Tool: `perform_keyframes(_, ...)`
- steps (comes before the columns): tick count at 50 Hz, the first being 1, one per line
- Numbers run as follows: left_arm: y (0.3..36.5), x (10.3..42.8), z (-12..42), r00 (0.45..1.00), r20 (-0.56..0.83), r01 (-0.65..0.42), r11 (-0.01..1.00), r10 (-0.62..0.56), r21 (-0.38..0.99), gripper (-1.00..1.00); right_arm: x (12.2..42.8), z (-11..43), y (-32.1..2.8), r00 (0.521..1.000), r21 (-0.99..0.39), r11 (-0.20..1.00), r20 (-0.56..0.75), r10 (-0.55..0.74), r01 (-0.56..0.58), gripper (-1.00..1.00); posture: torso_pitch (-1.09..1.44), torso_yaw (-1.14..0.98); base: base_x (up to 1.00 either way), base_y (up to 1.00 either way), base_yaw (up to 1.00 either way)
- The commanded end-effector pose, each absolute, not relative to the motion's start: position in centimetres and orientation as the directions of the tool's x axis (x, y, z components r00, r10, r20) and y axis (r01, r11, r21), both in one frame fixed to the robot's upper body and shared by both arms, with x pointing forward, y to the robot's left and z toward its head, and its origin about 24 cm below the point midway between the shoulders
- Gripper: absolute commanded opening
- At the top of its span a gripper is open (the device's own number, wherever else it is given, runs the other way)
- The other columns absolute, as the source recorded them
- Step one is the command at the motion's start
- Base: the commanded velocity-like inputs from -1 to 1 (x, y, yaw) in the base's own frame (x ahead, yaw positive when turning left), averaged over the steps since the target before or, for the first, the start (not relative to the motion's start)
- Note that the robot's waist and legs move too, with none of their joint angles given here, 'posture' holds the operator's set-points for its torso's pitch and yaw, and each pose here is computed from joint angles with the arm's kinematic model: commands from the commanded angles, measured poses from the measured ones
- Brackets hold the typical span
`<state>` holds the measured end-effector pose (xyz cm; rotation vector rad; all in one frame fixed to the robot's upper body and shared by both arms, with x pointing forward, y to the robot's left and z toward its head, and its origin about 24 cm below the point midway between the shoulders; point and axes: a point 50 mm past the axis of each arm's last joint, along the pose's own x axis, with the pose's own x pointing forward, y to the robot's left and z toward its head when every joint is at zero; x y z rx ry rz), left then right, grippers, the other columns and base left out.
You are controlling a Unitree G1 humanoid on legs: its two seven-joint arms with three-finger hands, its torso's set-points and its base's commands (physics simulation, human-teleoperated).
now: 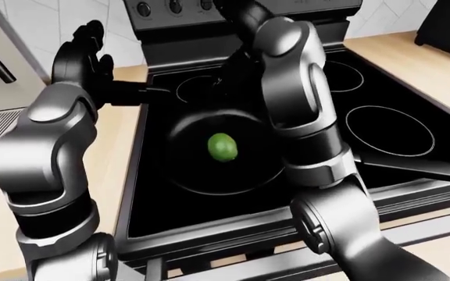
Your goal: Pick the lime from the plate and place it in the pan.
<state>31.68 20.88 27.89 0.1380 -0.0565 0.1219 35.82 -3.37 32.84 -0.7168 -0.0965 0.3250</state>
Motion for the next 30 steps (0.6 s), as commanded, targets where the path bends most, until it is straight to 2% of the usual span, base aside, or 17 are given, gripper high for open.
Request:
perform_keyframes(1, 20.9, 31.2, 29.7, 0.981, 0.153, -0.141, 0.981, 0.12, 0.136, 1.0, 35.2, 34.9, -3.5, 0.945, -0.656, 0.728, 0.07, 0.321, -0.198, 1.0, 0.0, 0.0, 0.0, 0.0, 0.0)
perform_keyframes(13, 20.6, 31.4, 29.9, 0.981, 0.156, -0.135, 0.981, 0.113, 0.141, 1.0, 35.4, 36.0, -6.6, 0.964, -0.558, 0.825, 0.158, 0.214, -0.092, 1.0, 0.0, 0.0, 0.0, 0.0, 0.0)
perform_keyframes(30, 19.5, 32.1, 31.2, 0.971, 0.211, -0.14, 0.983, 0.113, 0.119, 1.0, 33.2, 36.3, -10.8, 0.959, -0.411, 0.912, 0.265, 0.098, 0.02, 1.0, 0.0, 0.0, 0.0, 0.0, 0.0)
